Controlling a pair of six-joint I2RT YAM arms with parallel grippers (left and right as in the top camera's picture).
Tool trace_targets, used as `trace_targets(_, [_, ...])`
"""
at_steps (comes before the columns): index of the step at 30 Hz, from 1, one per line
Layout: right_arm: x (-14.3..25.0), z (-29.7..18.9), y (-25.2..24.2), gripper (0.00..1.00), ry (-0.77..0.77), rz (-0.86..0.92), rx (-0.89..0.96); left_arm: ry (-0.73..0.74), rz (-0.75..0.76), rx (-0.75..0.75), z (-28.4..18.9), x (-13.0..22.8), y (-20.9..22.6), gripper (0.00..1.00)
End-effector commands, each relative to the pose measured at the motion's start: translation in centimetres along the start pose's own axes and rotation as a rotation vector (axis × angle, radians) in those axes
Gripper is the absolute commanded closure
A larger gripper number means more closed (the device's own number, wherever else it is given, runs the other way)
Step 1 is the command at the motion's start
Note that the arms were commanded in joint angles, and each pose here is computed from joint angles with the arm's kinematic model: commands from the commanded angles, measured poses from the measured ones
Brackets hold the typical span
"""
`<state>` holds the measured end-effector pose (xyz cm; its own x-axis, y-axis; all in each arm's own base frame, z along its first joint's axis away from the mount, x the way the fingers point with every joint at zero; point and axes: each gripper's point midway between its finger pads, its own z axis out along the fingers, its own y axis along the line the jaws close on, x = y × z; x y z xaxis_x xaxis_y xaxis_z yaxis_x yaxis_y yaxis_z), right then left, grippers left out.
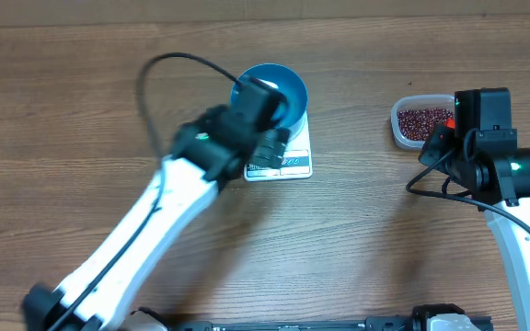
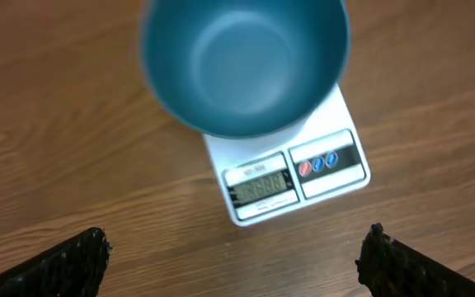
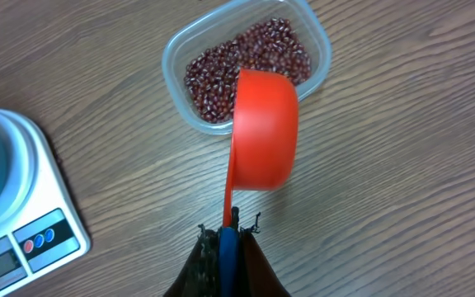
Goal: Scoop item into bowl and weigh 150g on scale
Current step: 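Pull the left gripper back toward the front of the scale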
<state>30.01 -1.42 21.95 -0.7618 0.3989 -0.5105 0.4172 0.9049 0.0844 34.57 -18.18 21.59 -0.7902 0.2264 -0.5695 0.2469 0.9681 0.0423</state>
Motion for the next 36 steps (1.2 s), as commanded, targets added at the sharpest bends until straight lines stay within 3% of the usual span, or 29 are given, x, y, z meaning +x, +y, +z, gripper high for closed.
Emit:
trace_targets(1, [-0.8, -0.7, 0.6, 0.96, -0.018, 0.009, -0.039, -0.043, -0.003, 0.062, -2.8, -0.3, 0.7, 0.00])
trace_targets(11, [-0.3, -0.7, 0.6, 0.96, 0.002, 0.007, -0.042, -0.095, -0.031, 0.169, -4.2, 4.5, 0.7, 0.00])
trace_targets(17, [-0.2, -0.7, 0.6, 0.96, 0.007, 0.007, -0.040, -0.199, -0.040, 0.189, -4.7, 4.5, 0.8, 0.00])
trace_targets(36, [-0.3, -0.7, 0.6, 0.96, 0.002, -0.001, -0.041, -0.089, -0.026, 0.164, -1.3, 5.7, 0.4, 0.00])
